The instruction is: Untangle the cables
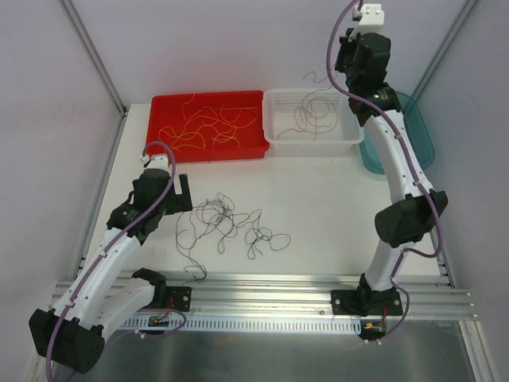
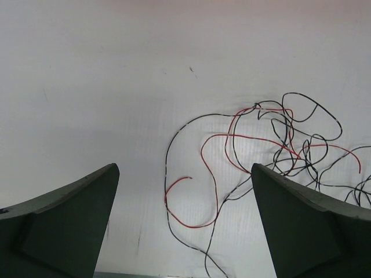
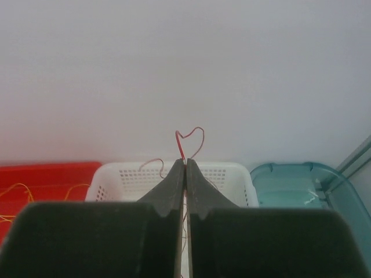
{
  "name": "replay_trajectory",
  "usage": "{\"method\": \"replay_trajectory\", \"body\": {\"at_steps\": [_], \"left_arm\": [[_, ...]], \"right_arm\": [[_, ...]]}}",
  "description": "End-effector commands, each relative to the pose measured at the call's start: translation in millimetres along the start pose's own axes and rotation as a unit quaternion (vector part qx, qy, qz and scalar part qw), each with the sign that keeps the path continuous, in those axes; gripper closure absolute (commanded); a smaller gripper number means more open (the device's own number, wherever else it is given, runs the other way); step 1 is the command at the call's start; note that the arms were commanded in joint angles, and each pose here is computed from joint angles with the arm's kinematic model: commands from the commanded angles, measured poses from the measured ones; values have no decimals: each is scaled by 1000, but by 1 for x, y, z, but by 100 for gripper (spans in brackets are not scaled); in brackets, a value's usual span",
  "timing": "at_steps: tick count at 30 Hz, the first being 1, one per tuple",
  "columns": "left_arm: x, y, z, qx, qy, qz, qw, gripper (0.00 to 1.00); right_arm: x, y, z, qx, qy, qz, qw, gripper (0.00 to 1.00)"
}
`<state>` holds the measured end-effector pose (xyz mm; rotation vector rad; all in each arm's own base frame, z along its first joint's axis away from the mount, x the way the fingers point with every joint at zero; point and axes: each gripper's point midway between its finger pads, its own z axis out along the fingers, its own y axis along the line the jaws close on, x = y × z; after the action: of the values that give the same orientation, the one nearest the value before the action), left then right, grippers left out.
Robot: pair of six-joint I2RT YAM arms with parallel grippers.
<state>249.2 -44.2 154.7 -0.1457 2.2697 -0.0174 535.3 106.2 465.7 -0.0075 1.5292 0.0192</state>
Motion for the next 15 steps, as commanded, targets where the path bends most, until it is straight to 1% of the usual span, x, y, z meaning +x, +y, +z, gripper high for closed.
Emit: {"method": "replay_trajectory", "body": {"at_steps": [1, 3, 4, 5, 6, 7, 8, 9, 11, 12, 13, 15], "left_arm": [[-18, 13, -2, -30, -38, 5, 999, 1], [-17, 15, 0, -37, -35, 10, 999, 1], [-16, 15, 0, -38, -33, 12, 999, 1], [-15, 15, 0, -37, -32, 13, 999, 1], [-15, 15, 1, -37, -31, 14, 999, 1], [-14, 15, 1, -38, -30, 14, 999, 1], [-14, 15, 1, -37, -29, 14, 999, 1], [-13, 14, 2, -35, -26, 14, 999, 1], [-12, 12, 3, -30, -21, 17, 999, 1], [-11, 11, 5, -28, -17, 18, 999, 1], [-12, 10, 4, -27, -18, 18, 999, 1], [-11, 10, 5, -26, -17, 18, 999, 1]], "right_arm": [[34, 1, 36, 7, 10, -19, 1000, 99], [68, 0, 44, 14, 43, -25, 999, 99], [100, -1, 46, 20, 73, -32, 997, 98], [118, -2, 47, 25, 88, -30, 995, 95], [131, -4, 47, 31, 99, -29, 994, 86], [141, -6, 46, 35, 107, -28, 993, 81], [161, -7, 44, 36, 128, -27, 991, 75], [168, -7, 43, 35, 137, -25, 990, 60], [181, -10, 40, 33, 168, -30, 985, 46], [183, -12, 38, 36, 177, -32, 983, 36], [189, -14, 32, 38, 197, -38, 979, 33], [175, -14, 19, 32, 198, -34, 979, 27]]}}
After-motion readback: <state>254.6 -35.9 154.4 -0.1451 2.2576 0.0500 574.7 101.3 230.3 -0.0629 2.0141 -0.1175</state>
